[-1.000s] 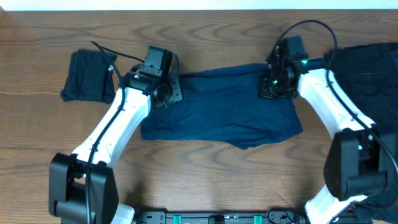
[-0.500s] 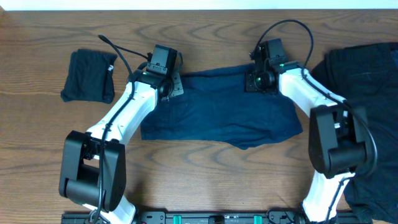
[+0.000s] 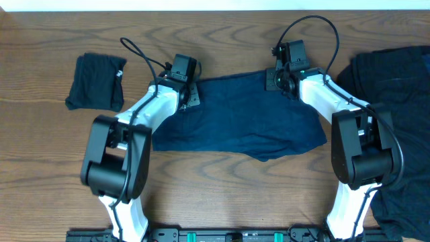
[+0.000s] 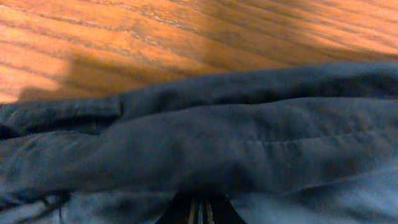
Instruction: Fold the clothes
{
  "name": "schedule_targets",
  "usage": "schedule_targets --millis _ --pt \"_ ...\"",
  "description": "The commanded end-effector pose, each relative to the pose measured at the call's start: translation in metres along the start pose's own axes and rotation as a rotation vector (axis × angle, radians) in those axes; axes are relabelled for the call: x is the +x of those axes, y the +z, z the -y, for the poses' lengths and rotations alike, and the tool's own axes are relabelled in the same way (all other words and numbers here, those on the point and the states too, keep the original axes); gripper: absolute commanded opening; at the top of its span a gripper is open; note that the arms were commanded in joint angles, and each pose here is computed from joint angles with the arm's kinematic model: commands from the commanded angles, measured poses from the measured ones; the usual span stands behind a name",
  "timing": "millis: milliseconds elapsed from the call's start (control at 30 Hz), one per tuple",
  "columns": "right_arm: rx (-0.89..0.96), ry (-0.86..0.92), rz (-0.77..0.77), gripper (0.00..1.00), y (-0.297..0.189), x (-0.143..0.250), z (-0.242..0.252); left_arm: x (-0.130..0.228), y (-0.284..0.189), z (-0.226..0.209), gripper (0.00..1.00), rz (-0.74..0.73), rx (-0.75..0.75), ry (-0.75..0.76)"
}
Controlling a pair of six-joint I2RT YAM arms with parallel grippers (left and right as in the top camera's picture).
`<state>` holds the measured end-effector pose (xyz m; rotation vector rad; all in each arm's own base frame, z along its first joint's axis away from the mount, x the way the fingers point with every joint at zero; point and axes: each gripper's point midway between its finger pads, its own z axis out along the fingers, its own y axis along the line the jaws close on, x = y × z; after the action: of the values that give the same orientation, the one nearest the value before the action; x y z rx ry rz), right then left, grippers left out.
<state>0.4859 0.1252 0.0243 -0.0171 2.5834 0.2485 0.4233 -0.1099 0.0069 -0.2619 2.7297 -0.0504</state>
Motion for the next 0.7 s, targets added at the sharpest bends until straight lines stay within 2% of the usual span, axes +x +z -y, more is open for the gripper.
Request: schedule_targets --millis 0,233,333,400,500,667 --pt "0.146 -0.023 0.017 0.02 0.002 0.001 0.024 -0.001 0.012 -0.015 0.06 0.012 -0.062 0.018" --pt "0.266 -0.008 0.065 0.04 0.006 -0.007 0.052 -0.022 -0.001 -0.007 0.06 0.088 -0.027 0.069" --pt "0.266 0.002 0.103 0.10 0.005 -0.018 0.059 -0.034 -0.020 -0.004 0.06 0.133 -0.009 0.074" --pt "0.272 -0.040 0.115 0.09 0.000 -0.026 0.062 -0.041 -0.036 -0.002 0.06 0.163 0.002 0.090" --pt "0.290 -0.097 0.079 0.02 -0.006 -0.022 0.072 -0.046 -0.053 -0.002 0.06 0.184 0.011 0.089" --pt "0.312 -0.070 0.003 0.01 -0.005 -0.005 0.091 -0.041 -0.053 -0.005 0.06 0.166 0.003 0.092"
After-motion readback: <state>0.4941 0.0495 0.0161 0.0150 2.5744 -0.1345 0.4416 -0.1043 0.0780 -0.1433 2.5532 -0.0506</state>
